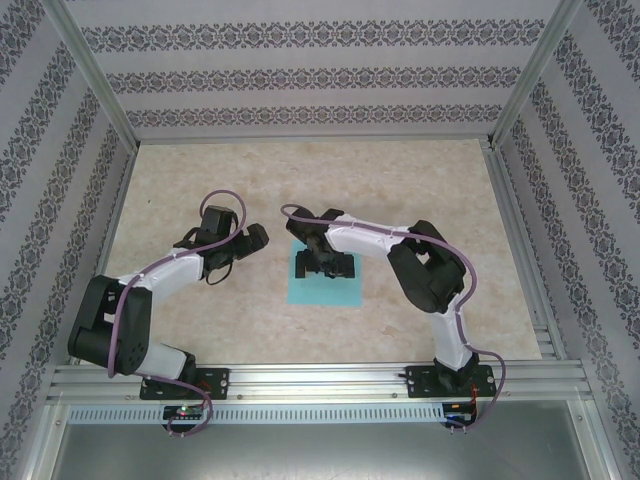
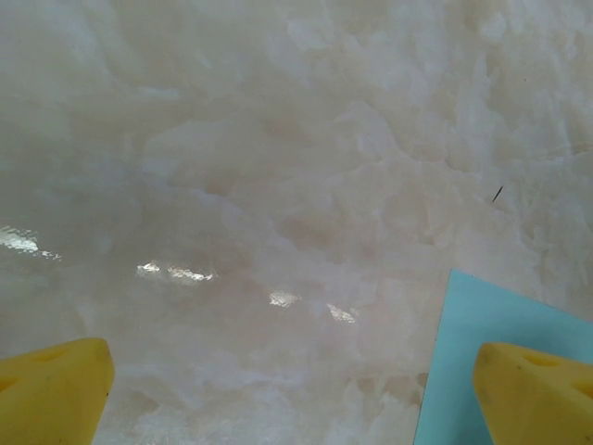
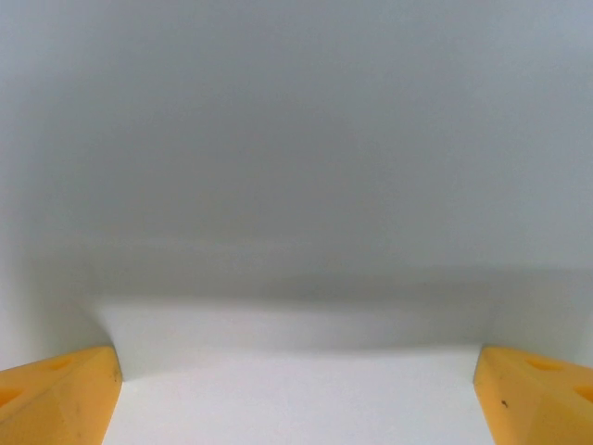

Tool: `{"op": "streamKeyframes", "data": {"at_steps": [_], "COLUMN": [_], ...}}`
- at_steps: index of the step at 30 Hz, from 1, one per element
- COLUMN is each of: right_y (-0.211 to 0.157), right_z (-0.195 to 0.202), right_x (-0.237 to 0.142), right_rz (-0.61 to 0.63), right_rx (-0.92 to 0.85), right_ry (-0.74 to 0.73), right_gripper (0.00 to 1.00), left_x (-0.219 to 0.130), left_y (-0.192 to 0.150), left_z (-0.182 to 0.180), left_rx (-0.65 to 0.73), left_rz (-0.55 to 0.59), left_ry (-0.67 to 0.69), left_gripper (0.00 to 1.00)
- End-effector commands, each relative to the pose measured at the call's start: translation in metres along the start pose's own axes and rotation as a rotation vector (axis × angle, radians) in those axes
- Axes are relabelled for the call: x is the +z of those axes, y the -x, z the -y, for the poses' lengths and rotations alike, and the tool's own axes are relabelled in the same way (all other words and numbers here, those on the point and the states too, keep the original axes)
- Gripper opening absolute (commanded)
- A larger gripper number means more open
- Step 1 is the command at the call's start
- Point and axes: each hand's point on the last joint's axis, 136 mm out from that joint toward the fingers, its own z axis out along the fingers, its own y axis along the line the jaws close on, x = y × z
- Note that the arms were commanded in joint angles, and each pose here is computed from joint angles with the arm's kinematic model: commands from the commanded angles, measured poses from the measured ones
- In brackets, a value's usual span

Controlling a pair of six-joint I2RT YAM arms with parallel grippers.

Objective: Fold a paper plane with a square sheet of paper (pick it up from the middle)

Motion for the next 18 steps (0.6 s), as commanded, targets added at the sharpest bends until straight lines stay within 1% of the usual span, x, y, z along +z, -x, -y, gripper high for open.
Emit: {"op": "streamKeyframes", "data": {"at_steps": [1, 4, 10, 13, 16, 18], "right_y": [-0.010, -0.013, -0.012, -0.010, -0.003, 0.005], "right_z": [-0.003, 0.003, 0.016, 0.016, 0.013, 0.007], "right_x": [0.015, 0.022, 0.028, 0.025, 0.017, 0.007], "right_rz": [-0.049, -0.063, -0.063, -0.051, -0.017, 0.027], "right_rx": [0.018, 0.026, 0.055, 0.055, 0.053, 0.049], "right_ry": [0.012, -0.010, -0.032, -0.034, -0.016, 0.025], "right_gripper": [0.98, 0.94, 0.82, 0.80, 0.73, 0.64], "left_x": [-0.007, -0.007, -0.006, -0.007, -0.006, -0.005], "left_y": [0.004, 0.003, 0.002, 0.002, 0.001, -0.001], "left_z": [-0.007, -0.008, -0.007, -0.007, -0.006, -0.005], "left_rx": [0.004, 0.001, -0.004, -0.005, -0.008, -0.013], "left_rz": [0.019, 0.017, 0.014, 0.014, 0.008, 0.001], "left_ry": [0.021, 0.019, 0.015, 0.013, 0.009, -0.001], "left_gripper": [1.00, 1.00, 1.00, 1.00, 1.00, 1.00]}}
